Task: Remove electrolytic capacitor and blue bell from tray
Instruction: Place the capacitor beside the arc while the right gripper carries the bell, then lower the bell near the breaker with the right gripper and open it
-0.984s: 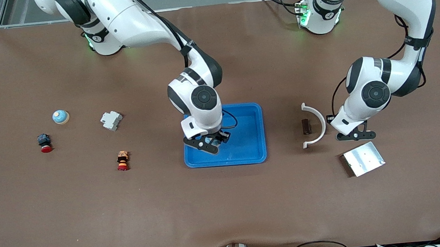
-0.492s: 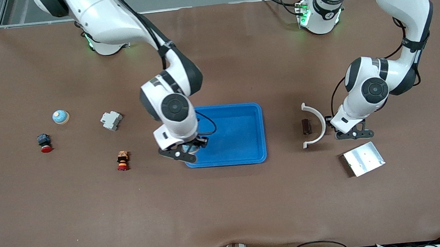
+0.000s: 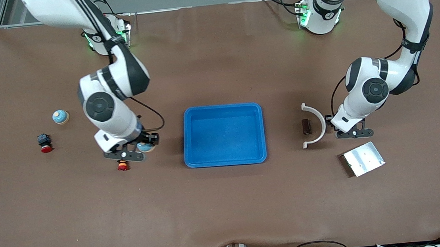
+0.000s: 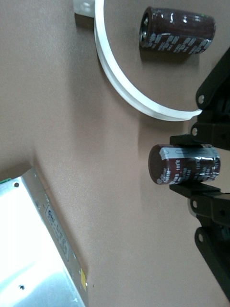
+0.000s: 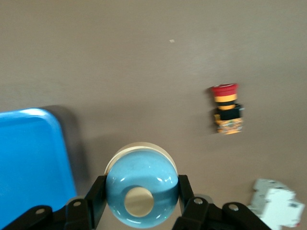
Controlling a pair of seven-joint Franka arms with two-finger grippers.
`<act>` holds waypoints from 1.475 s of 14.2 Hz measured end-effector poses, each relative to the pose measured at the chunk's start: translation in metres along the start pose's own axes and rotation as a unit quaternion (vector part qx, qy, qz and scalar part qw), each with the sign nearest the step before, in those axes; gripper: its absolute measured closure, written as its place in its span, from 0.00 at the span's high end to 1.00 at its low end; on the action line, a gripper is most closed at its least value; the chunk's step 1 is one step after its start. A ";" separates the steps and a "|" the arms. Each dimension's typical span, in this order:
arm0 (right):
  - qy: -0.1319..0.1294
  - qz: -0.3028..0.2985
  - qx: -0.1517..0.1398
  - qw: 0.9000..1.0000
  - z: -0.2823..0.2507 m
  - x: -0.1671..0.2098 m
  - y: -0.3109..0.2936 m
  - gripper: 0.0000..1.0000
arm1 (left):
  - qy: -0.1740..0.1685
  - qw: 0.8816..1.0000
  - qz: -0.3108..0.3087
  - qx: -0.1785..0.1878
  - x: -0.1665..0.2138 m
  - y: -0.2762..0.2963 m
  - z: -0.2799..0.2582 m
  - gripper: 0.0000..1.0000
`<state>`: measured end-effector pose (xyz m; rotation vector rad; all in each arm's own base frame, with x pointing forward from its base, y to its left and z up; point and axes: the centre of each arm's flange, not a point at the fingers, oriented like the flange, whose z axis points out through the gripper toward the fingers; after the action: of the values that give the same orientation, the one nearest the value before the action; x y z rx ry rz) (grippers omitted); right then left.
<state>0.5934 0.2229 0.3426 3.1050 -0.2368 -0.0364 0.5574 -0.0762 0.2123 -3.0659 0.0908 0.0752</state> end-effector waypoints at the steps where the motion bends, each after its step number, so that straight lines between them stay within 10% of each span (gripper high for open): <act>1: 0.002 -0.010 0.002 1.000 0.000 0.003 0.017 0.63 | 0.002 1.000 -0.001 -0.001 0.000 -0.001 0.001 0.34; 17: 0.014 -0.113 0.010 0.993 0.069 0.005 0.235 0.63 | 0.013 0.999 -0.019 -0.024 0.002 -0.015 0.033 0.34; 21: 0.005 -0.115 0.010 0.993 0.079 -0.001 0.245 0.63 | 0.016 0.999 -0.021 -0.025 0.003 -0.017 0.032 0.67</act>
<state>0.5531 -0.0208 0.2711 3.1329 0.1239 -0.0247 0.5598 -0.0568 0.1812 -3.1188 0.0282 0.0257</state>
